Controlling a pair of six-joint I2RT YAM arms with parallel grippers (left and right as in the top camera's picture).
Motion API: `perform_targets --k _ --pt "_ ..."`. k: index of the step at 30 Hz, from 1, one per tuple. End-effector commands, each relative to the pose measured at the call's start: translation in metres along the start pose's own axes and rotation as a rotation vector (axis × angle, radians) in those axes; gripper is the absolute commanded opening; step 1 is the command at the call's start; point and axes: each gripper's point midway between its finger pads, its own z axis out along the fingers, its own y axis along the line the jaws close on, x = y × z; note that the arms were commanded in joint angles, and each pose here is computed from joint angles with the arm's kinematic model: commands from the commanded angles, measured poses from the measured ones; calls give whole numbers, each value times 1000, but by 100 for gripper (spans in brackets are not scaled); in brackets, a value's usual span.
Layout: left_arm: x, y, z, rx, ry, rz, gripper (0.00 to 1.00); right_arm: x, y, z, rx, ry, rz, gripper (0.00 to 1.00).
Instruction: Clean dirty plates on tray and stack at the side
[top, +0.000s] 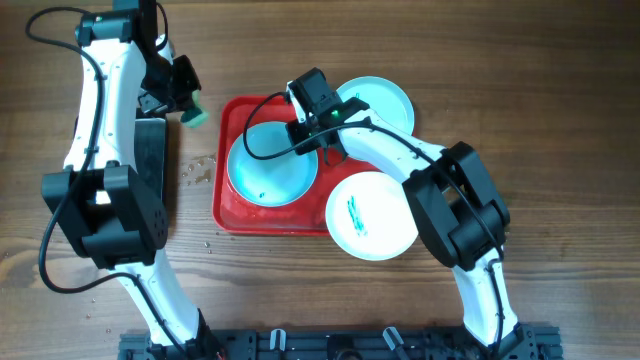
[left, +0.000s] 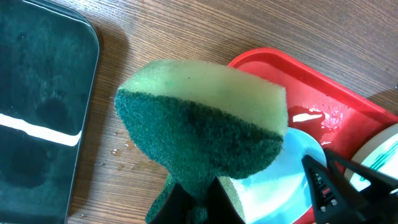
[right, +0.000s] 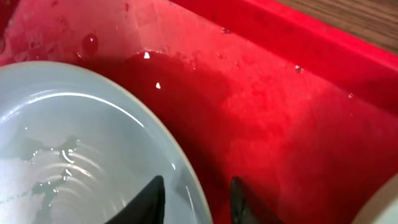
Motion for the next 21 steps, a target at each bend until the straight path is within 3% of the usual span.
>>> perform_targets --k 1,3,5,9,15,18,21 --pt "-4 -8 -12 25 -32 -7 4 3 -6 0 28 40 178 4" --pt "0 -16 -11 27 -29 8 4 22 -12 -2 78 103 425 4" --pt "4 -27 -7 31 -27 35 4 30 -20 -3 158 109 537 4" --pt "19 -45 20 26 -1 67 4 37 -24 -5 217 115 532 4" --pt "49 -62 93 -57 -22 254 4 36 -18 -2 167 127 484 4" --pt "57 -35 125 -187 -64 279 4 35 -17 -2 156 126 462 4" --pt "71 -24 135 -210 -20 302 4 33 -16 -1 154 120 462 4"
